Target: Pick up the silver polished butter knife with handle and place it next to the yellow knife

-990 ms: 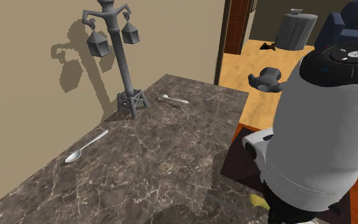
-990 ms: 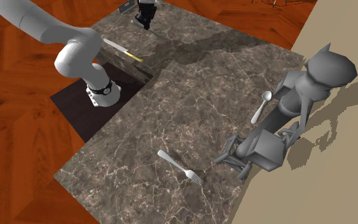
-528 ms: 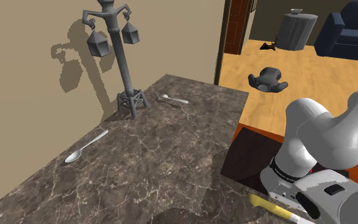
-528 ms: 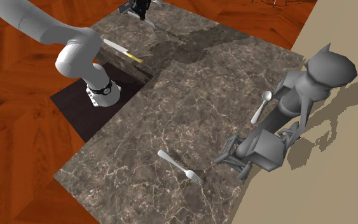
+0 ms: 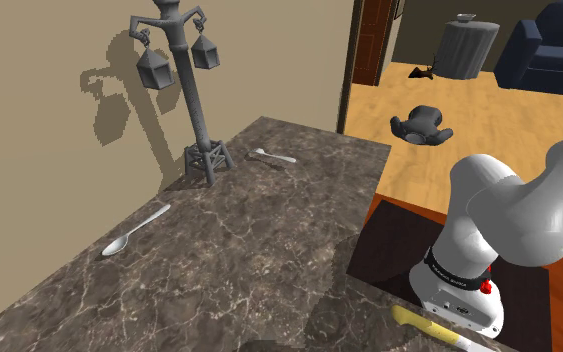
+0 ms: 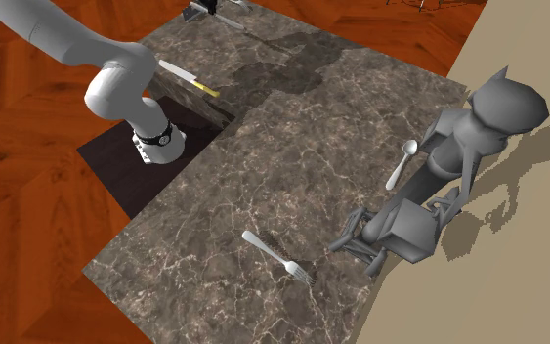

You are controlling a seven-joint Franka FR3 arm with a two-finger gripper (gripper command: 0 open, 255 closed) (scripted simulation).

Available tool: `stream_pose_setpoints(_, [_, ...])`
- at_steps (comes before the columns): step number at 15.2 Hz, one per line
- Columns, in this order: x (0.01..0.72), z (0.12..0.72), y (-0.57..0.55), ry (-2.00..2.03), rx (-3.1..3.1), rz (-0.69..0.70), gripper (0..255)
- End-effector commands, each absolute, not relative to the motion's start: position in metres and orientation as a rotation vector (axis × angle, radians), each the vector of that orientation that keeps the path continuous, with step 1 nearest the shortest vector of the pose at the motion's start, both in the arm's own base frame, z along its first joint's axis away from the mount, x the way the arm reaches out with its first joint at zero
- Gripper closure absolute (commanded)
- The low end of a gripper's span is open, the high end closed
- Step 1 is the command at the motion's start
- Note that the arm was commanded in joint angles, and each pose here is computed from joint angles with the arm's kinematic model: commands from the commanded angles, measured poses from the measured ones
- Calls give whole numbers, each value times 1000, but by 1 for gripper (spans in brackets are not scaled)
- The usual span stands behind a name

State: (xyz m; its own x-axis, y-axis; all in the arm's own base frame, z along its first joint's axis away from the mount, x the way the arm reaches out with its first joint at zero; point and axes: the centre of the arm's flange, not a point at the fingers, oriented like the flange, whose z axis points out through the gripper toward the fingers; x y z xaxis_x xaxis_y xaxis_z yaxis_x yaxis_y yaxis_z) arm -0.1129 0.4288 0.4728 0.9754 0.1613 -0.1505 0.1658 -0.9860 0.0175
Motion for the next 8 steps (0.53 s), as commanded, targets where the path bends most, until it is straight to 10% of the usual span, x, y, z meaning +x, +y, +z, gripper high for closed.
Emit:
stream_pose_setpoints(1, [-122, 467, 433, 255, 3093, -233, 255])
stream_pose_setpoints(8, [-122, 430, 433, 255, 3093, -233, 255])
